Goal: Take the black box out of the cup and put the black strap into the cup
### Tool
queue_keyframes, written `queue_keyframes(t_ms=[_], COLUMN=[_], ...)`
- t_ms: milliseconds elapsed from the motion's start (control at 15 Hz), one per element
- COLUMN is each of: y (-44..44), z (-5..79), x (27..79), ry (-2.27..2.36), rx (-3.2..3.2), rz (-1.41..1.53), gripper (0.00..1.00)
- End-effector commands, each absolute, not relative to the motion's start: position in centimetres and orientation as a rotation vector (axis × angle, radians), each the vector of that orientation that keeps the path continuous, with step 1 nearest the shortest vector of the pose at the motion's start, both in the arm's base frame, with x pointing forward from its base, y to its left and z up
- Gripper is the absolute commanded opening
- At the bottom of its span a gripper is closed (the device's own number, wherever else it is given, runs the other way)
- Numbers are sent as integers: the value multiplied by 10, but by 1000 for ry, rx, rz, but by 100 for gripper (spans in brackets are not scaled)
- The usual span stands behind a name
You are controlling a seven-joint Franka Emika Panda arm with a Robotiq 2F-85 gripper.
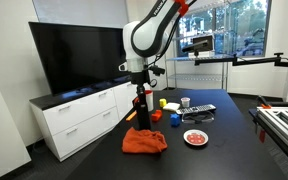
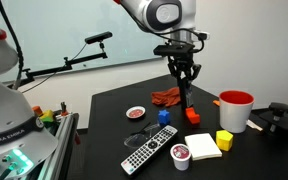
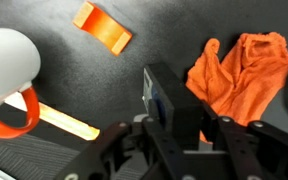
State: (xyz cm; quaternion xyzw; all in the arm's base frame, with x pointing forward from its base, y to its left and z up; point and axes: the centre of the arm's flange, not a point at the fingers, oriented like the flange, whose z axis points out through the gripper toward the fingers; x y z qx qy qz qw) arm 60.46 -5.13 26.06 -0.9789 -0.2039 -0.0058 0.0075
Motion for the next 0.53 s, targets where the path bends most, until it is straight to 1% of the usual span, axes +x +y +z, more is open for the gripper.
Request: queue_keyframes(t_ms=[0,67,200,467], y=[-54,-54,-54,-55], z=[271,271,272,277], x=[599,598,599,602], ry=[-703,-700,-655,-402], rx=[-3065,-3067,-3083,-3143], rz=[-58,-59,-83,-370], gripper=[13,7,8,8])
